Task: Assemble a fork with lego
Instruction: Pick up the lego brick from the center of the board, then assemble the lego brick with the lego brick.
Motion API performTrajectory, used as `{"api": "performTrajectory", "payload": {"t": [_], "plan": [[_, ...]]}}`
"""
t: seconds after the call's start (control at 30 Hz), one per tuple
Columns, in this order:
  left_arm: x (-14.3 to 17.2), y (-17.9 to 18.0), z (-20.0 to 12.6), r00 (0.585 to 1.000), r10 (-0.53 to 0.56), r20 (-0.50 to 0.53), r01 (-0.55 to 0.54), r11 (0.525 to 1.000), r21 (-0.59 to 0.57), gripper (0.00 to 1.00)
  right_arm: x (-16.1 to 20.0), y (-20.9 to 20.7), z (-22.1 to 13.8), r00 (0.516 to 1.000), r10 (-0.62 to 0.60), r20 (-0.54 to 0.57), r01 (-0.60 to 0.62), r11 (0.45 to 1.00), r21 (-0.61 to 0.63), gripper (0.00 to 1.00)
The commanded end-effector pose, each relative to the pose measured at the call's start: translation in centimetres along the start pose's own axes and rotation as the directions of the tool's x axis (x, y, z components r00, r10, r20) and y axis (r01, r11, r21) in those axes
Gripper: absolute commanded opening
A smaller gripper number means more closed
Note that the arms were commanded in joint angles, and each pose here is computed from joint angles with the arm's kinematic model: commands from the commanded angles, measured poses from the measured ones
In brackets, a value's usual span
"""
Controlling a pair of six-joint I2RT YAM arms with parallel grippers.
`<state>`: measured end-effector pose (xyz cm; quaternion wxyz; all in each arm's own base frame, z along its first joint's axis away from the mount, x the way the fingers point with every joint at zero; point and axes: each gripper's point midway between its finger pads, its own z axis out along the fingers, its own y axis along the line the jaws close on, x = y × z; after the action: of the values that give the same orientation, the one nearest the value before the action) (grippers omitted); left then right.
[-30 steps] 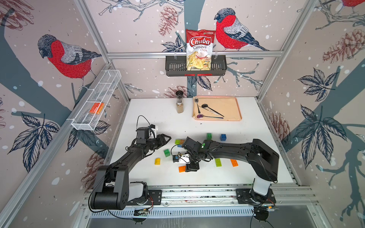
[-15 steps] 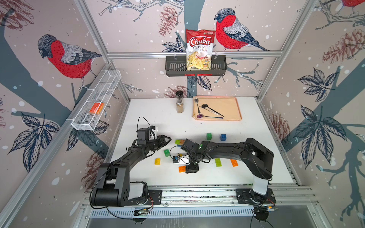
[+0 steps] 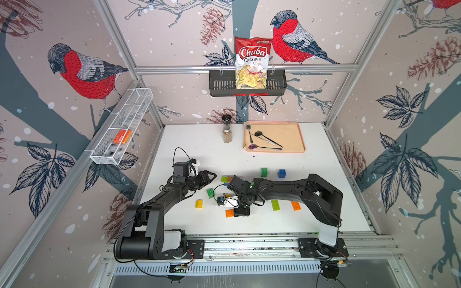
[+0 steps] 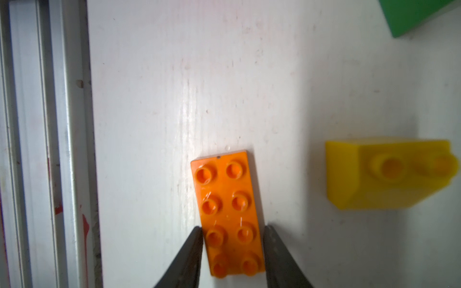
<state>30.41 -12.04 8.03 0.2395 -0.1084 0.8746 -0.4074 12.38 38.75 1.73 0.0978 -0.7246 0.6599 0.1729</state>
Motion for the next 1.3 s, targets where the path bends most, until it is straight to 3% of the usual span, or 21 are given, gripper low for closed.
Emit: {"api": "performTrajectory", "payload": {"t": [0.0, 0.17, 0.47, 0.7, 0.97, 1.27], "plan": [[-0.4, -0.3, 0.0, 1.000, 0.013, 0.010, -0.013, 1.000, 0.015, 0.61, 1.3, -0.2, 0.4, 0.998, 0.012, -0.063, -0.010, 1.000, 0.027, 0.39], [-0.6, -0.3, -0.2, 1.000, 0.009, 0.015, -0.010, 1.000, 0.017, 0.61, 1.2, -0.3, -0.1, 0.998, 0.006, -0.058, -0.004, 0.999, 0.046, 0.33], [-1.4, -1.1, -0.5, 1.000, 0.010, 0.025, -0.011, 0.999, 0.042, 0.61, -3.0, -0.3, -4.9, 0.995, -0.012, 0.097, 0.010, 1.000, 0.017, 0.30], [-2.5, -2.8, -0.5, 1.000, 0.013, 0.028, -0.016, 0.993, 0.119, 0.60, -5.7, -4.4, -8.7, 0.984, 0.039, 0.171, -0.058, 0.993, 0.106, 0.30], [-3.9, -3.2, -0.4, 1.000, -0.001, 0.027, -0.004, 0.986, 0.170, 0.61, -7.3, -9.2, -9.0, 0.981, 0.108, 0.163, -0.134, 0.979, 0.157, 0.30], [-5.0, -3.2, -0.5, 1.000, -0.013, 0.020, 0.007, 0.965, 0.260, 0.74, -7.9, -13.1, -8.3, 0.977, 0.153, 0.151, -0.181, 0.965, 0.192, 0.30]]}}
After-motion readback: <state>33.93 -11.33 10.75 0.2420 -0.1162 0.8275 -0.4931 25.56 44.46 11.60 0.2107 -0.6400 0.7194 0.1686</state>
